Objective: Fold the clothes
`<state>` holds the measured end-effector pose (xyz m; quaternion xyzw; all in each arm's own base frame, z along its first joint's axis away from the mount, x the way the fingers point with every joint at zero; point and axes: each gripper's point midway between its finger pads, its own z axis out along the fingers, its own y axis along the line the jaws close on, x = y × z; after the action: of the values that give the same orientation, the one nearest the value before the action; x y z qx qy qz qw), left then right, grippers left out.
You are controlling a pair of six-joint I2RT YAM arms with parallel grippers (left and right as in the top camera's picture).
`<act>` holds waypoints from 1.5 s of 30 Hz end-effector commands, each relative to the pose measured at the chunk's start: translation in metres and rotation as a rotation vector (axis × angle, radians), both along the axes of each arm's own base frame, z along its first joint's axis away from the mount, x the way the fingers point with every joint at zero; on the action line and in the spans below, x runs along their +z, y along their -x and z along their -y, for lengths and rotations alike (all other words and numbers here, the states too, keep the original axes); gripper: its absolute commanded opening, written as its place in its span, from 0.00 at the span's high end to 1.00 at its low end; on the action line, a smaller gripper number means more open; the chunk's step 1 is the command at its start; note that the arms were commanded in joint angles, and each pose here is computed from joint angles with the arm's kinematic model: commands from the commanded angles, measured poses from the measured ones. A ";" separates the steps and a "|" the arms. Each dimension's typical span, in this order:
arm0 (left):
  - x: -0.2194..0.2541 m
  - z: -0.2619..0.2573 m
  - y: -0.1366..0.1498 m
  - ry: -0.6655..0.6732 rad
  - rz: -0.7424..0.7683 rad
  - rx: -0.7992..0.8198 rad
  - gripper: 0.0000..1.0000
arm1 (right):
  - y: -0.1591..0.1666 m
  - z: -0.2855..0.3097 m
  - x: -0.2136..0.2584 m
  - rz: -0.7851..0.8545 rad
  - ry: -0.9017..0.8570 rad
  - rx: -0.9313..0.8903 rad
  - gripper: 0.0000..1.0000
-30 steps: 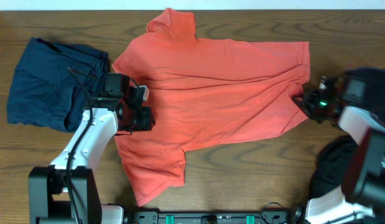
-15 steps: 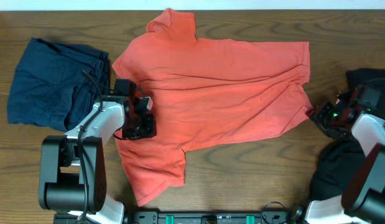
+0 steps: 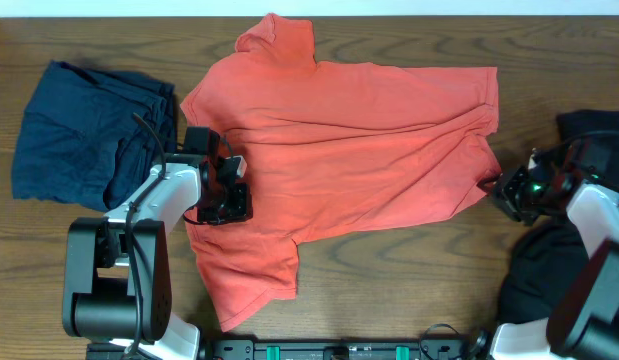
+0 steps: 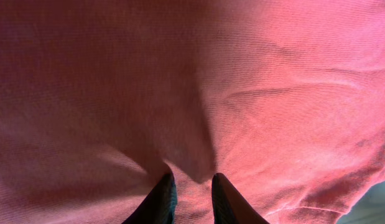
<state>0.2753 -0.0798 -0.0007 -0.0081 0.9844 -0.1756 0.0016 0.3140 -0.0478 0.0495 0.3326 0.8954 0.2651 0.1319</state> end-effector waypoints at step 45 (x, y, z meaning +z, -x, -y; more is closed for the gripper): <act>0.061 0.016 0.015 0.102 0.041 -0.007 0.51 | -0.013 0.038 -0.005 -0.106 0.365 -0.081 0.99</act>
<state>0.2584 -0.0931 0.0514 -0.0022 0.9753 -0.2203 0.0159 0.3229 -0.0783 0.0124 0.3551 0.9254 0.0689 0.1129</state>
